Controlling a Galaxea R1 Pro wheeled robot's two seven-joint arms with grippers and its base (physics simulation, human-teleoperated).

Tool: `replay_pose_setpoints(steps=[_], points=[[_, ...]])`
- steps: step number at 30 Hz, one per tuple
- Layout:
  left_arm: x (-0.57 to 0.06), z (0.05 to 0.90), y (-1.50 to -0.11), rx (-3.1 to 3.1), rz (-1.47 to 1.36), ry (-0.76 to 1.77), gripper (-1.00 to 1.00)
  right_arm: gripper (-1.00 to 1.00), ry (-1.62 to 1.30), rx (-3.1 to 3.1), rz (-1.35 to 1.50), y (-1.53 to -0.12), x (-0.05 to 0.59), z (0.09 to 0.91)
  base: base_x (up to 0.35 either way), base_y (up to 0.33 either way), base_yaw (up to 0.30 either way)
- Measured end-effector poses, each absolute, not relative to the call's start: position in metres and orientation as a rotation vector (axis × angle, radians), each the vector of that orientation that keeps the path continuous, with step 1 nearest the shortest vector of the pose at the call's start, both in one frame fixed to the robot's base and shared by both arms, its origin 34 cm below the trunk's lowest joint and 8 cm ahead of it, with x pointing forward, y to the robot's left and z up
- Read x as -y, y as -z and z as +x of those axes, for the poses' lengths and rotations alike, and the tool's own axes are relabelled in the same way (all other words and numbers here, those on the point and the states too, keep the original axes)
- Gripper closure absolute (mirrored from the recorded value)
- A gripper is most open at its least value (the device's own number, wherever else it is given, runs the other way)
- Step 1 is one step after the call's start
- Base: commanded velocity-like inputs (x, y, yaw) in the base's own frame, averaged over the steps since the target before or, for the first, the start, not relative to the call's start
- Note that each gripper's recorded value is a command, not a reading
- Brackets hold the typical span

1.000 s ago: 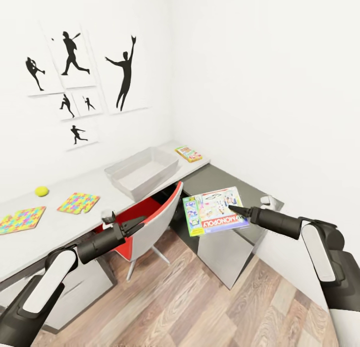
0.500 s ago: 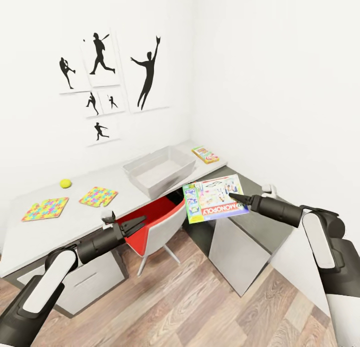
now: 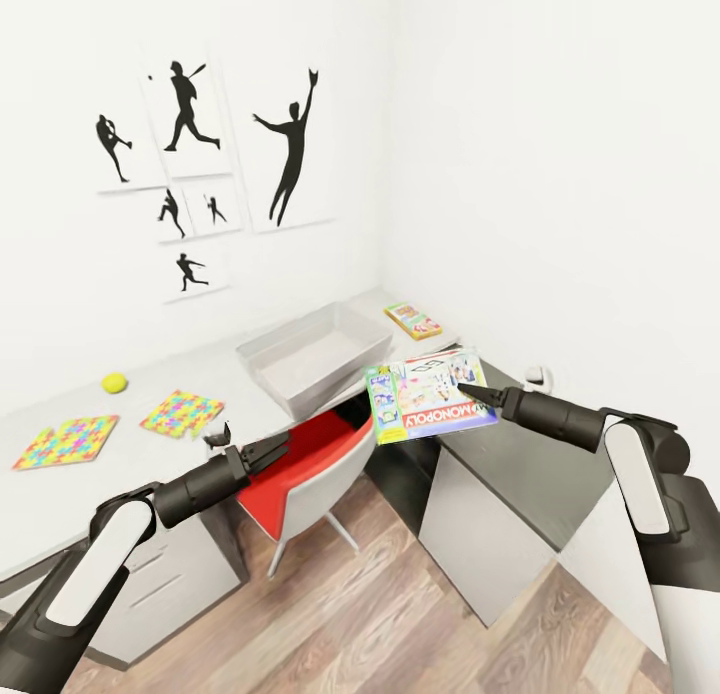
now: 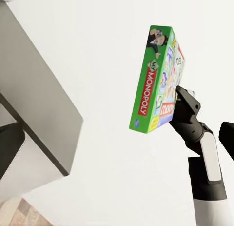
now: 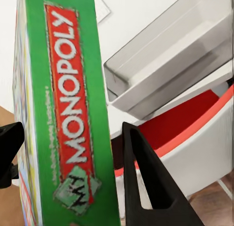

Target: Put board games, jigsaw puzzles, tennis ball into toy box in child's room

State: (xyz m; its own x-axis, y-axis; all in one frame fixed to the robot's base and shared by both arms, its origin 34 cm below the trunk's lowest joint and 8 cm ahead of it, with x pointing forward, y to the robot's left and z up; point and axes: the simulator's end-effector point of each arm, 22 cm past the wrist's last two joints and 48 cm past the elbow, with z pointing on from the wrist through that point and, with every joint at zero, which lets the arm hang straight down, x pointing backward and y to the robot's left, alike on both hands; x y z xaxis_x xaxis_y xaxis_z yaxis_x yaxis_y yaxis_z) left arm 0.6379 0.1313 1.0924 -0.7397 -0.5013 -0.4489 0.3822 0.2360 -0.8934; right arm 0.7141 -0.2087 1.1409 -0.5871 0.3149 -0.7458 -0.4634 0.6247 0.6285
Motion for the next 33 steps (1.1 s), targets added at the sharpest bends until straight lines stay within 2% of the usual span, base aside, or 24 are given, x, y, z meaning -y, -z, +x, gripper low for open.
replay_pose_setpoints(steps=[14,33], points=[[-0.1315,0.6384,-1.0919,-1.807,-0.110,1.588,-1.00,1.00,-1.063,-1.926,-0.119,-1.1409,0.2087,0.7146,0.293,-0.099,0.025],[-0.1315,0.6386,-1.0915,-1.808,-0.111,1.588,-1.00,1.00,-1.067,-1.925,-0.118,-1.1413,0.2082,0.7147,0.046,-0.020,0.252]])
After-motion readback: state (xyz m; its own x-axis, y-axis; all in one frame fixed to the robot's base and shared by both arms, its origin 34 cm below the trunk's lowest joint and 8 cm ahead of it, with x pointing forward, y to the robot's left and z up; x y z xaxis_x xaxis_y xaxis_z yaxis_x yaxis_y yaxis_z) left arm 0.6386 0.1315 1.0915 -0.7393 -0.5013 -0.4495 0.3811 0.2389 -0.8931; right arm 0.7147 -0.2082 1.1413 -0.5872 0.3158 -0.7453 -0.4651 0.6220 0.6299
